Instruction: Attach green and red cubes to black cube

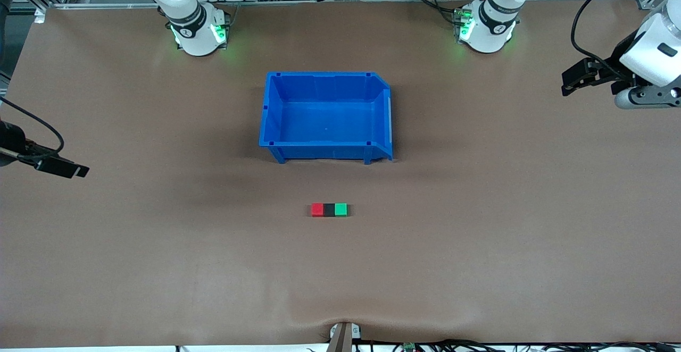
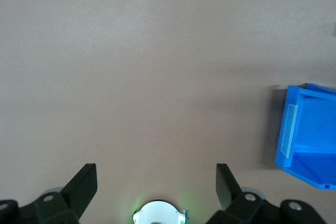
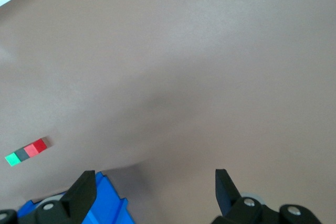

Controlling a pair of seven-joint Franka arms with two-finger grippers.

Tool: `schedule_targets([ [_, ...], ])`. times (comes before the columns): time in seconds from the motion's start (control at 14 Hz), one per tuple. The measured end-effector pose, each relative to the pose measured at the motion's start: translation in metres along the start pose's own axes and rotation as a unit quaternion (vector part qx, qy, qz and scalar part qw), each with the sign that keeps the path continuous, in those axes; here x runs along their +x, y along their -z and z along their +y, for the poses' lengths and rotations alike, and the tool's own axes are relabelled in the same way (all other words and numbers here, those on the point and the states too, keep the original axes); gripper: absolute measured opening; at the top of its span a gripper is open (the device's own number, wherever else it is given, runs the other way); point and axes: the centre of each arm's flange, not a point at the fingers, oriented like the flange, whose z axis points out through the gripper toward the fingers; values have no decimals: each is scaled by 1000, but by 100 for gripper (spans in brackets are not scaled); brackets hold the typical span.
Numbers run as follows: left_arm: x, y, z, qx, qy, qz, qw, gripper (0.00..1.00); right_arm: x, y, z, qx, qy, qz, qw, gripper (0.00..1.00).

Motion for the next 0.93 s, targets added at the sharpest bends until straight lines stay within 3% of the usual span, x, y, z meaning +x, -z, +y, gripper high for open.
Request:
schedule_targets([
  [0.29,-2,1,-1,0,1,1,1000,100,-8,10,7,-21,29,2,999,100],
  [0.93,-3,2,-1,1,1,2,1000,100,-29,38,15,-18,43,8,999,100],
])
